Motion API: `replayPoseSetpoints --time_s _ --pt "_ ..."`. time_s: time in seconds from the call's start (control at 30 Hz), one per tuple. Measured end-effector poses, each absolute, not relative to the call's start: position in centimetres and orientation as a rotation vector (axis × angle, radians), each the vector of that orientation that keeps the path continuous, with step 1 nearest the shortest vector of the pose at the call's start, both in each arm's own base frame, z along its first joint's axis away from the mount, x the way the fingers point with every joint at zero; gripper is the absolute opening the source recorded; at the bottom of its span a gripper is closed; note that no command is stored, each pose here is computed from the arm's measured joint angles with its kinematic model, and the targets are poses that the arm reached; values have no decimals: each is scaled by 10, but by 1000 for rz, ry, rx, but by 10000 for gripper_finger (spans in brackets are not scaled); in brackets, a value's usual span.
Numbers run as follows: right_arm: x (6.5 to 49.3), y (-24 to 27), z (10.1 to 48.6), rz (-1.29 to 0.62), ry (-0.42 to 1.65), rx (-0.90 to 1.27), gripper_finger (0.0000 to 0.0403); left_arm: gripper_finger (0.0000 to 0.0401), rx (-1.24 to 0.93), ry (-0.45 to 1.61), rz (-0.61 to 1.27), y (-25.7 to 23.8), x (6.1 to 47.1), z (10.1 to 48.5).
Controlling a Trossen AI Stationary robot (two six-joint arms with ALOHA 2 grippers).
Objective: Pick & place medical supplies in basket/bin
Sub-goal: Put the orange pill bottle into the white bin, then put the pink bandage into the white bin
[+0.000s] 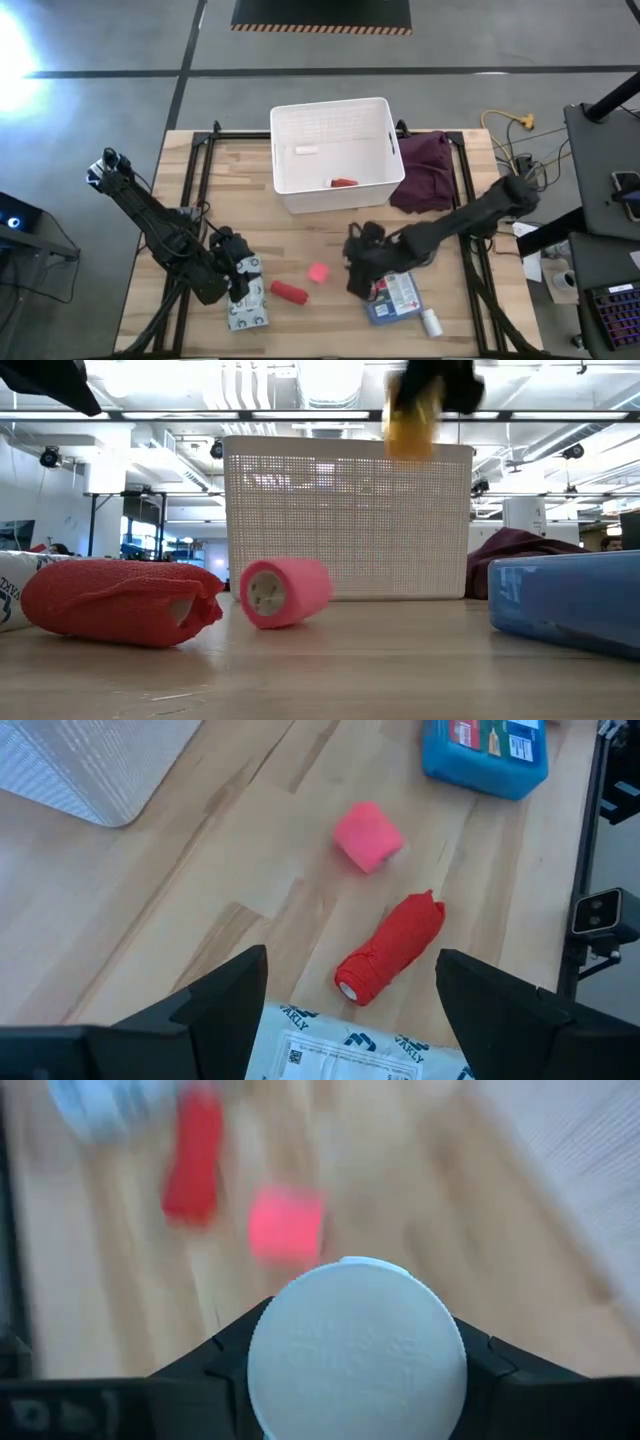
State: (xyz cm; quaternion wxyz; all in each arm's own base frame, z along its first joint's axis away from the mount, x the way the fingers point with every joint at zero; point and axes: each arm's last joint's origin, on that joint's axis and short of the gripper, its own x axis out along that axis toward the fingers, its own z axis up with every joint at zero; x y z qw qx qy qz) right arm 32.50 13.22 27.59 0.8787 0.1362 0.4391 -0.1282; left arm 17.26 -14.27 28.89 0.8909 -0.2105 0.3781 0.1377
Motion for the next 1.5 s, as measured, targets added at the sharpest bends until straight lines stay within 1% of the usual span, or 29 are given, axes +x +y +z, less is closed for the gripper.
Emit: replayPoseSetpoints --time_s 0.1,0.17,0.27,0.4,0.57,0.67,0.8,0.9,1.07,1.17,1.23,1.37,1.43,1.5 --pt "314 119 326 -352 742 300 189 269 -430 787 287 -142 172 287" --pt "307 105 353 -432 643 275 184 269 -424 791 291 -142 172 285" --pt "304 67 372 -556 590 266 179 269 -419 795 293 -142 172 283" --pt "311 1 373 -680 611 284 184 269 -427 789 289 -143 173 283" --pt "318 -70 362 -770 656 331 185 269 -414 755 313 -142 173 283" --pt "323 -100 352 -801 681 346 185 269 -406 717 341 -141 174 284" --pt "331 -120 338 -794 729 383 195 269 -441 695 349 -142 174 285" --pt "340 -123 323 -745 785 385 219 269 -442 694 334 -144 173 285" --pt "348 -117 318 -729 790 379 289 269 -437 698 322 -146 171 285" --pt "346 -108 324 -714 773 371 326 269 -426 701 317 -146 171 285" --pt "340 -94 338 -684 741 328 343 269 -403 705 307 -147 171 285" --pt "318 -46 368 -608 715 210 352 269 -302 724 262 -147 172 284" --pt "305 -19 373 -574 763 169 350 269 -260 727 238 -149 174 283" --pt "291 6 374 -573 807 190 347 269 -266 726 220 -148 183 280"
